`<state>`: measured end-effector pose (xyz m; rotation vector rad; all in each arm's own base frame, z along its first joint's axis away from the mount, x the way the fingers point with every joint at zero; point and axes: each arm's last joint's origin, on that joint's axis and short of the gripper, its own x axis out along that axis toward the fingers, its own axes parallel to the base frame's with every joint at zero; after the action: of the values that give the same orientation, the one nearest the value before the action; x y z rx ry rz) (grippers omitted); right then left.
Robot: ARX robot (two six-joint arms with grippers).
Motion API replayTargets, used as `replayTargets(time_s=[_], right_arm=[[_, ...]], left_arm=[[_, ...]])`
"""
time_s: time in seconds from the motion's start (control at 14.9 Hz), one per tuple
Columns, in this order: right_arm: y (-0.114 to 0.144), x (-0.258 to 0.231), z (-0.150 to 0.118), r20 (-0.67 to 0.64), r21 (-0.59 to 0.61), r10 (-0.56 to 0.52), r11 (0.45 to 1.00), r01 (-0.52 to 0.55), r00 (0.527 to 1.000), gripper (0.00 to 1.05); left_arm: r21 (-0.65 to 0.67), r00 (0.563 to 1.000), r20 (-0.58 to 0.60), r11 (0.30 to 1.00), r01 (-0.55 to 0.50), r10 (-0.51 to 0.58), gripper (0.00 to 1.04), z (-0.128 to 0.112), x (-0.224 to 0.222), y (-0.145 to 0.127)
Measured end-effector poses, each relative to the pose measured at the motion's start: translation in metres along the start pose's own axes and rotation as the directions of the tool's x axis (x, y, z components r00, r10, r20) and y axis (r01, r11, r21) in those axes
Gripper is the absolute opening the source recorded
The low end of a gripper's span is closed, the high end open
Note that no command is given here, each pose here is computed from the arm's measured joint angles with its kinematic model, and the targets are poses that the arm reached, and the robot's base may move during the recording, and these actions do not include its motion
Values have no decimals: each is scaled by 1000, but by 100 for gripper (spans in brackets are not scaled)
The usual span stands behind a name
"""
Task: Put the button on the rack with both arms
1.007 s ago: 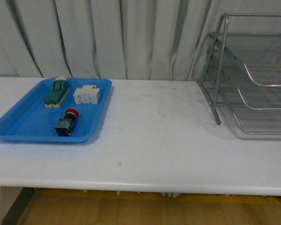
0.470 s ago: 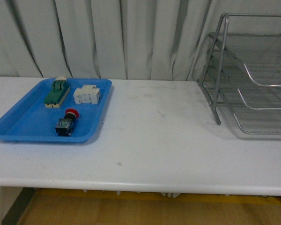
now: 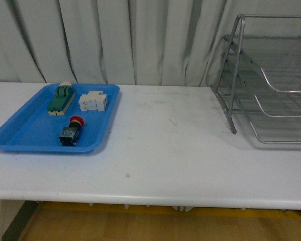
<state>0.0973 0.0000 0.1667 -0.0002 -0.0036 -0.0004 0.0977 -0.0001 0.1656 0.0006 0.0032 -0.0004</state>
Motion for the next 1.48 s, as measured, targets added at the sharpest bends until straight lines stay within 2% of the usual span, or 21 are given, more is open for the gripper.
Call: replayTargets(time_s=[0.2, 0.27, 0.34, 0.4, 0.47, 0.54, 0.6, 0.74, 0.94, 1.07, 1.21, 1.34, 1.48], right_arm=[[0, 0, 0, 0, 0, 0, 1000, 0, 1000, 90], [0, 0, 0, 0, 0, 0, 1000, 0, 1000, 100], [0, -1, -2, -129, 49, 49, 998, -43, 990, 97], [1, 4, -1, -307, 156, 112, 986, -66, 945, 98], [-2, 12, 6, -312, 231, 135, 971, -63, 940, 98], [-10, 24, 25, -255, 261, 111, 965, -43, 960, 98], [-21, 38, 42, -207, 264, 82, 964, -25, 975, 98], [-47, 70, 58, -173, 294, 27, 956, 25, 985, 98], [-115, 135, 81, -62, 392, -86, 914, 104, 994, 98], [-159, 173, 71, -61, 531, -144, 833, 155, 988, 98], [-182, 196, 31, -151, 685, -171, 692, 228, 974, 98], [-185, 208, -4, -206, 790, -144, 560, 252, 968, 98], [-175, 225, -35, -227, 868, -90, 432, 243, 970, 98]], left_arm=[[0, 1000, 0, 1000, 0, 0, 98, 0, 0, 0], [0, 1000, 0, 1000, 0, 0, 98, 0, 0, 0], [0, 1000, 0, 1000, -1, 1, 98, 0, 0, 0], [0, 1000, 0, 1000, 1, -1, 98, 0, 0, 0], [0, 1000, 0, 1000, 0, 0, 98, 0, 0, 0], [0, 1000, 0, 1000, 0, 0, 98, 0, 0, 0], [0, 1000, 1, 1000, 0, 0, 98, 0, 0, 0], [0, 1000, 0, 1000, 0, 0, 98, 0, 0, 0], [0, 1000, 0, 1000, 0, 0, 98, 0, 0, 0], [0, 1000, 0, 1000, 0, 0, 98, 0, 0, 0], [0, 1000, 0, 1000, 0, 0, 98, 0, 0, 0], [0, 1000, 0, 1000, 0, 0, 98, 0, 0, 0], [0, 1000, 0, 1000, 1, -1, 98, 0, 0, 0]])
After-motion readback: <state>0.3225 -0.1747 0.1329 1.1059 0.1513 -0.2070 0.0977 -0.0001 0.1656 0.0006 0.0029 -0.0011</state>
